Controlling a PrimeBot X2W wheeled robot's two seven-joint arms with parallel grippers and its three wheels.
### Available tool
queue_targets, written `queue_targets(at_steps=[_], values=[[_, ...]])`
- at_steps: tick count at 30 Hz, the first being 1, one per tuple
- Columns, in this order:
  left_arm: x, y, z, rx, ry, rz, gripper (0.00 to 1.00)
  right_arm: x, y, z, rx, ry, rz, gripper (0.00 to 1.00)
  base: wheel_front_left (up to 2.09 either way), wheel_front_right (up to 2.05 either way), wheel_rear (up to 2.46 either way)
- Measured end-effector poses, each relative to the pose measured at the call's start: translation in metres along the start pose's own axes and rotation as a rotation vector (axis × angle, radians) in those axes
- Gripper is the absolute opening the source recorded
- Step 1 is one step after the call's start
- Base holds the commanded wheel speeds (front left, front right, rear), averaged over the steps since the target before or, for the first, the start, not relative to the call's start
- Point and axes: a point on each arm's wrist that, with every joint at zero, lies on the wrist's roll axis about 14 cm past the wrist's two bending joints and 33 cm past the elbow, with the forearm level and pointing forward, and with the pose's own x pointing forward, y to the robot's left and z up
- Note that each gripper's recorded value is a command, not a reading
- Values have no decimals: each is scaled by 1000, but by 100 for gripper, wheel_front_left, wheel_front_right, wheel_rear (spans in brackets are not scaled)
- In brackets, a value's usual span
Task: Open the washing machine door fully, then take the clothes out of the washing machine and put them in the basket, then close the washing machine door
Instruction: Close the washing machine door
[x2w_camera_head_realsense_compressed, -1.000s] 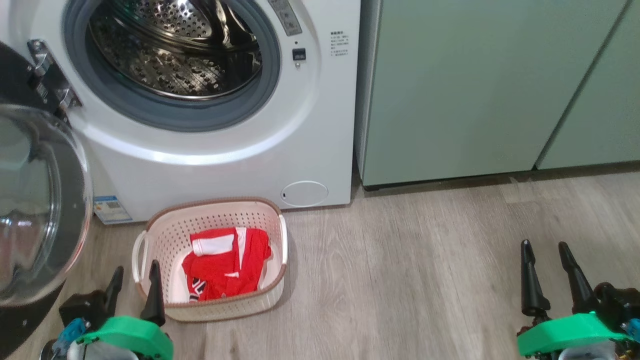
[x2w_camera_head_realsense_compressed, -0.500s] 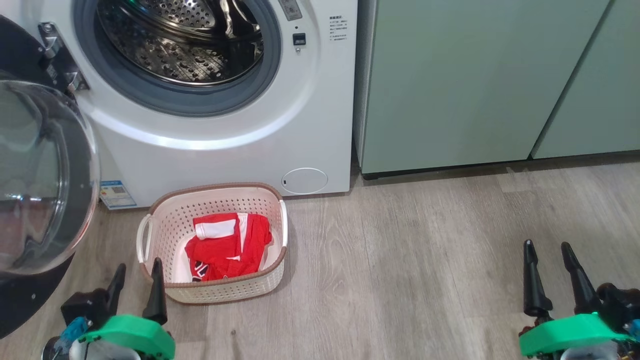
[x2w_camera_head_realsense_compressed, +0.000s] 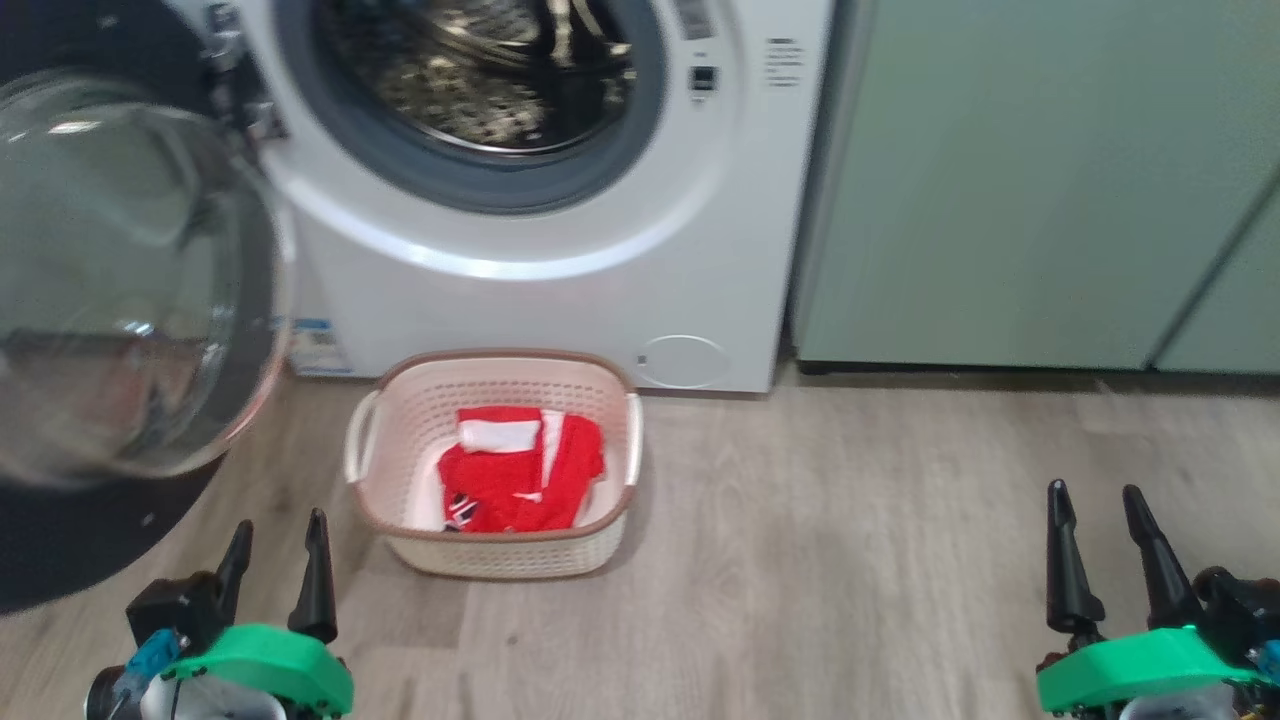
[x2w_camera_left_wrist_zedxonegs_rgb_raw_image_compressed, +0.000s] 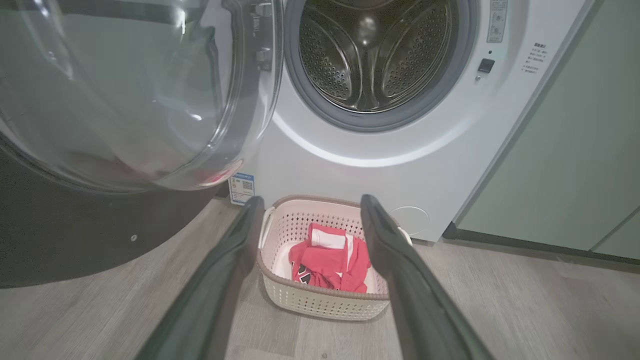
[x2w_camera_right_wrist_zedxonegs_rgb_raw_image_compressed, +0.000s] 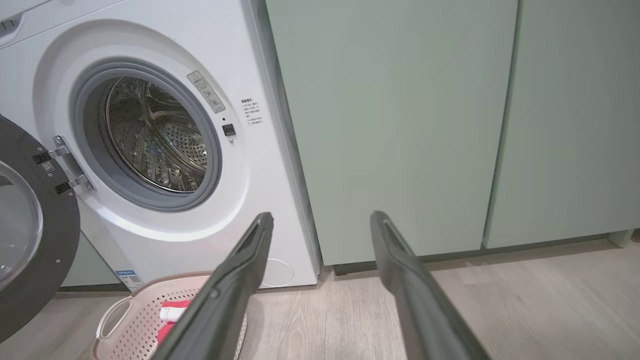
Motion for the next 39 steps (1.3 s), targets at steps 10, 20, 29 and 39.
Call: queue_targets(at_steps=[10, 20, 29, 39], values=[[-39, 63, 8, 3, -37, 195, 100, 29, 63, -16, 21, 46, 179, 100, 0, 0, 0], [-99, 127, 15, -18, -82, 422, 100, 50, 139, -36, 44, 102, 385, 100, 0, 0, 0], [-133, 158, 23, -24, -120, 558, 100, 57, 186, -45, 59, 125, 508, 100, 0, 0, 0], [-154, 182, 28, -167, -203, 667, 0, 57, 190, -48, 57, 133, 520, 100, 0, 0, 0]])
